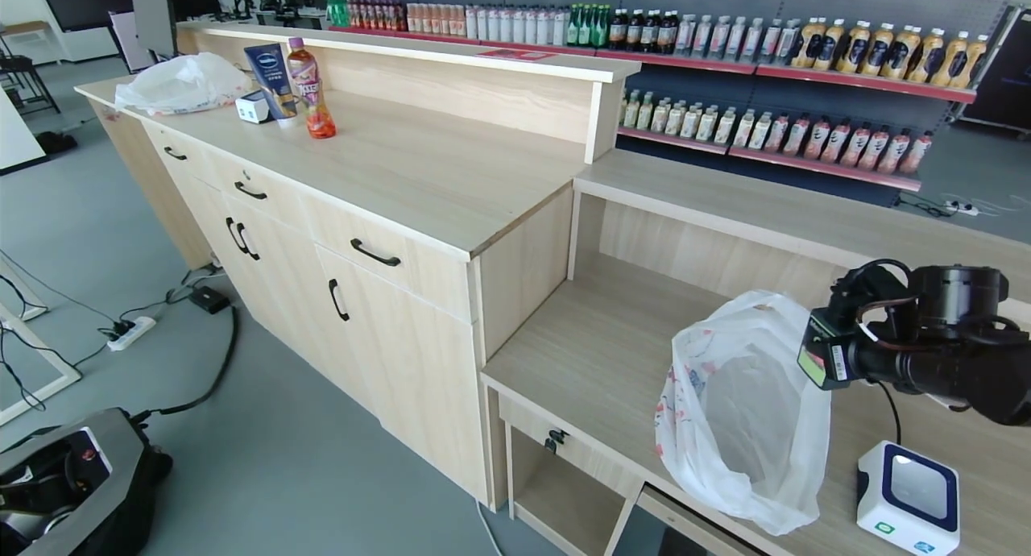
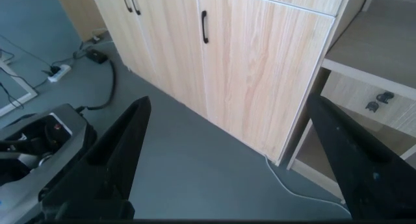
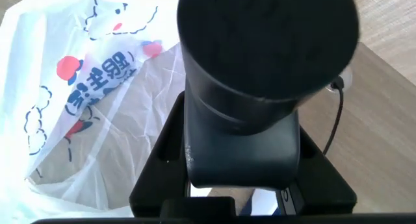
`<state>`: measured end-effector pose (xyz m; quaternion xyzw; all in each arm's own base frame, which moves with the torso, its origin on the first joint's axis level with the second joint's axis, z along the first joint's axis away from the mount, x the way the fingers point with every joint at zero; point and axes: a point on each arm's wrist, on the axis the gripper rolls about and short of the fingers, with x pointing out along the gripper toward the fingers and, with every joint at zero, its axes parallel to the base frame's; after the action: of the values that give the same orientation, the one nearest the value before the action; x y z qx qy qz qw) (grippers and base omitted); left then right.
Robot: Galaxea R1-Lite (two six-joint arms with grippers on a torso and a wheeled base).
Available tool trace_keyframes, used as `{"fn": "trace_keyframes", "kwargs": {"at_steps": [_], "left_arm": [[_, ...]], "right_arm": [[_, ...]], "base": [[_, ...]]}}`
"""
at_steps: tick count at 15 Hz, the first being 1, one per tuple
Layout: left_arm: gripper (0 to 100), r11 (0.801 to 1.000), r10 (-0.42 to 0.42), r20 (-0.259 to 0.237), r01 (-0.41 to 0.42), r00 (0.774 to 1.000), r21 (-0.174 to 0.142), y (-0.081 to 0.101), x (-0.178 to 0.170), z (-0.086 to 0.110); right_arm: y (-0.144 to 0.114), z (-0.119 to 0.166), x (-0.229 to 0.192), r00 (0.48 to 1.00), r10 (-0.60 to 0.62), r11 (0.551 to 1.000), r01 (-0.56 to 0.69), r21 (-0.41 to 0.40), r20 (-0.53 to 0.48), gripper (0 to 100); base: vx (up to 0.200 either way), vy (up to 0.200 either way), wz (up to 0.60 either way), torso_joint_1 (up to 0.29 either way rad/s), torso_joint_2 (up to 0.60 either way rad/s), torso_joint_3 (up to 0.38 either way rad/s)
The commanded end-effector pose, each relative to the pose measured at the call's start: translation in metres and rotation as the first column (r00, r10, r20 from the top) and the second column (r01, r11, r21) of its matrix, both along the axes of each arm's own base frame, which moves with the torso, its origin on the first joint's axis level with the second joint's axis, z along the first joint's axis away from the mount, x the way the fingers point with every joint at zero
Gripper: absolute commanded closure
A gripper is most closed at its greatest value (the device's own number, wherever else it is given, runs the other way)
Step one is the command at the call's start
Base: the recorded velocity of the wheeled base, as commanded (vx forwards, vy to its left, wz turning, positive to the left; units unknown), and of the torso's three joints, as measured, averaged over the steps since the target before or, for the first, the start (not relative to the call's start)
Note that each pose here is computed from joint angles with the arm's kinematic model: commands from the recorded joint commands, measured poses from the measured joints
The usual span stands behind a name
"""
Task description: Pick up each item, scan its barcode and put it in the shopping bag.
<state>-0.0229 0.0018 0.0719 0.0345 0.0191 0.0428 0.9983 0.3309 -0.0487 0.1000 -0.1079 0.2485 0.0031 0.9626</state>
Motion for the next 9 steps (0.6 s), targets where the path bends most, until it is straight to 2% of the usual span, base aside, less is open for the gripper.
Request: {"fn": "trace_keyframes", "kwargs": {"at_steps": [1, 3, 9], "left_arm": [[0, 1.0, 0.001, 0.0, -0.001, 1.0, 0.0, 0.0, 0.0, 0.0], [0, 1.0, 0.001, 0.0, -0.001, 1.0, 0.0, 0.0, 0.0, 0.0], [0, 1.0, 0.001, 0.0, -0.001, 1.0, 0.0, 0.0, 0.0, 0.0]], "right_arm": [[-0.003, -0.02, 0.01, 0.999, 0.037, 0.999, -0.037, 0.027, -0.012, 100], [-0.002, -0.028, 0.016, 0.995, 0.098, 0.994, -0.098, 0.055, 0.01, 100], [-0.004, -0.059, 0.03, 0.99, 0.142, 0.987, -0.143, 0.073, 0.024, 100]], "base": [[0.0, 0.0, 0.0, 0.0, 0.0, 0.0], [0.0, 0.0, 0.0, 0.0, 0.0, 0.0], [0.0, 0.0, 0.0, 0.0, 0.0, 0.0]]}}
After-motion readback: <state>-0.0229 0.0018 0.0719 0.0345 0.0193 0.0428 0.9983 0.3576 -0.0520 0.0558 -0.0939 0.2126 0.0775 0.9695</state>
